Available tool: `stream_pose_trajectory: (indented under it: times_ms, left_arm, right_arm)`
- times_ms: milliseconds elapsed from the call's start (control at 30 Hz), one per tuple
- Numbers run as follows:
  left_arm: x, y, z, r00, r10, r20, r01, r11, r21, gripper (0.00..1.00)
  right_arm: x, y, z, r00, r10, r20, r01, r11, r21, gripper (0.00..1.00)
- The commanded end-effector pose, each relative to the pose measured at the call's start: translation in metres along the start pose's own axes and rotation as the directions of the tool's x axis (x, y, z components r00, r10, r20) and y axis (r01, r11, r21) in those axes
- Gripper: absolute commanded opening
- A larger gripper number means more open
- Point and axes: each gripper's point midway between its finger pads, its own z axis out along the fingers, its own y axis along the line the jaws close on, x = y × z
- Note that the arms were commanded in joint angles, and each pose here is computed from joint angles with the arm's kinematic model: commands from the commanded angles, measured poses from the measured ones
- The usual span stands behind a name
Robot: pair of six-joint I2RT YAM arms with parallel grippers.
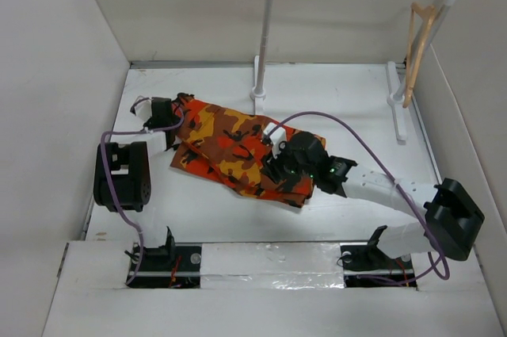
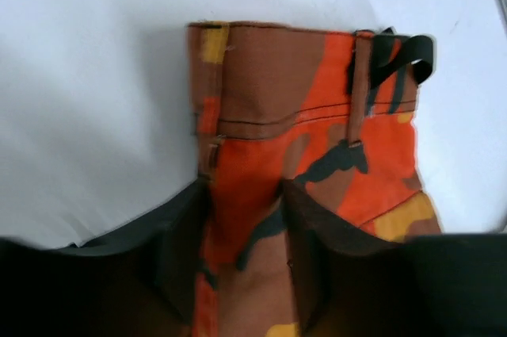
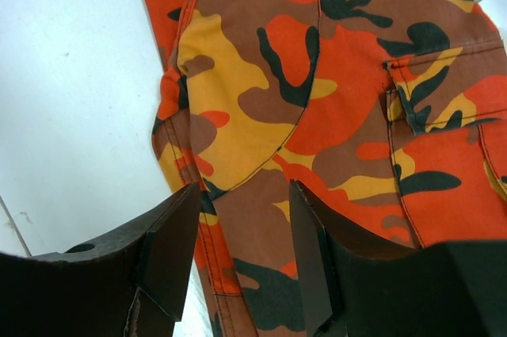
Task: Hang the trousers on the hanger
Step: Fold the trousers at the center of the board.
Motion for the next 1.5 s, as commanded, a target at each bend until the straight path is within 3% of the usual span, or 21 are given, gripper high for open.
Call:
stream_pose_trajectory:
  times_ms: [0,67,100,200,433,533,667,833,933,1000,1067,1100,1167,1200,1300,1367,1400,1467]
  left_arm:
    - [-0.007,-0.02,0.001,1.0,-0.014,0.001,0.013,0.999,0.042,0.35]
    - [-0.011,-0.027,-0.001,1.0,-0.009,0.011,0.008,0.997,0.074,0.06]
    - [-0.014,-0.03,-0.002,1.0,-0.004,0.012,0.002,0.997,0.083,0.0]
    - [-0.032,-0.051,-0.026,0.999,-0.002,0.05,-0.005,0.989,0.148,0.0]
    - [-0.083,-0.081,-0.136,0.981,-0.058,0.183,-0.006,0.944,0.331,0.0]
    - [-0.078,-0.06,-0.16,0.98,-0.078,0.182,0.013,0.941,0.338,0.0]
    - [-0.038,-0.014,-0.157,0.99,-0.093,0.109,0.058,0.955,0.29,0.0]
    - [-0.002,0.064,-0.139,0.987,-0.146,0.063,0.139,0.985,0.1,0.0]
    - [0.015,0.096,-0.142,0.985,-0.165,0.051,0.165,0.986,0.007,0.0]
    - [0.016,0.108,-0.145,0.979,-0.185,0.083,0.186,0.983,-0.003,0.0]
    - [0.009,0.112,-0.148,0.97,-0.208,0.127,0.209,0.978,0.0,0.13]
    - [0.004,0.105,-0.151,0.964,-0.23,0.132,0.227,0.973,0.036,0.28]
    - [-0.009,0.096,-0.157,0.954,-0.255,0.159,0.248,0.967,0.062,0.46]
    - [-0.027,0.081,-0.168,0.948,-0.255,0.188,0.24,0.965,0.103,0.62]
    - [-0.074,0.044,-0.204,0.924,-0.265,0.274,0.201,0.95,0.24,0.69]
    - [-0.092,0.015,-0.229,0.92,-0.254,0.298,0.135,0.92,0.369,0.64]
    - [-0.091,0.004,-0.235,0.928,-0.24,0.286,0.107,0.905,0.413,0.48]
    - [-0.072,-0.023,-0.237,0.961,-0.179,0.209,0.052,0.866,0.497,0.3]
  right_arm:
    - [-0.004,-0.006,-0.002,0.999,-0.003,0.039,0.002,1.0,0.028,0.54]
    - [0.0,-0.01,-0.002,0.999,0.007,0.035,-0.008,0.999,0.031,0.54]
    - [0.004,-0.013,-0.001,0.999,0.015,0.034,-0.016,0.999,0.033,0.54]
    - [0.008,-0.02,0.0,0.999,0.029,0.037,-0.03,0.999,0.033,0.53]
    - [0.018,-0.037,0.008,0.998,0.056,0.038,-0.057,0.998,0.03,0.53]
    - [0.024,-0.044,0.009,0.997,0.067,0.026,-0.068,0.997,0.026,0.54]
    - [0.033,-0.055,0.007,0.997,0.081,0.01,-0.082,0.996,0.03,0.54]
    - [0.04,-0.064,-0.004,0.995,0.095,0.007,-0.096,0.994,0.058,0.53]
    - [0.046,-0.081,-0.014,0.993,0.12,0.002,-0.12,0.987,0.109,0.45]
    - [0.046,-0.087,-0.022,0.992,0.127,0.004,-0.127,0.983,0.132,0.23]
    - [0.043,-0.092,-0.03,0.992,0.123,0.013,-0.123,0.98,0.158,0.03]
    - [0.046,-0.091,-0.033,0.993,0.121,-0.004,-0.119,0.979,0.167,0.0]
    - [0.043,-0.089,-0.038,0.995,0.101,-0.012,-0.097,0.979,0.181,0.0]
    - [0.041,-0.09,-0.045,0.995,0.097,-0.016,-0.092,0.976,0.196,0.0]
    - [0.048,-0.088,-0.055,0.994,0.091,-0.057,-0.076,0.969,0.237,0.0]
    - [0.054,-0.085,-0.06,0.992,0.103,-0.069,-0.083,0.966,0.245,0.04]
    - [0.064,-0.083,-0.06,0.99,0.115,-0.082,-0.092,0.965,0.246,0.04]
    - [0.076,-0.08,-0.059,0.985,0.146,-0.09,-0.12,0.961,0.248,0.04]
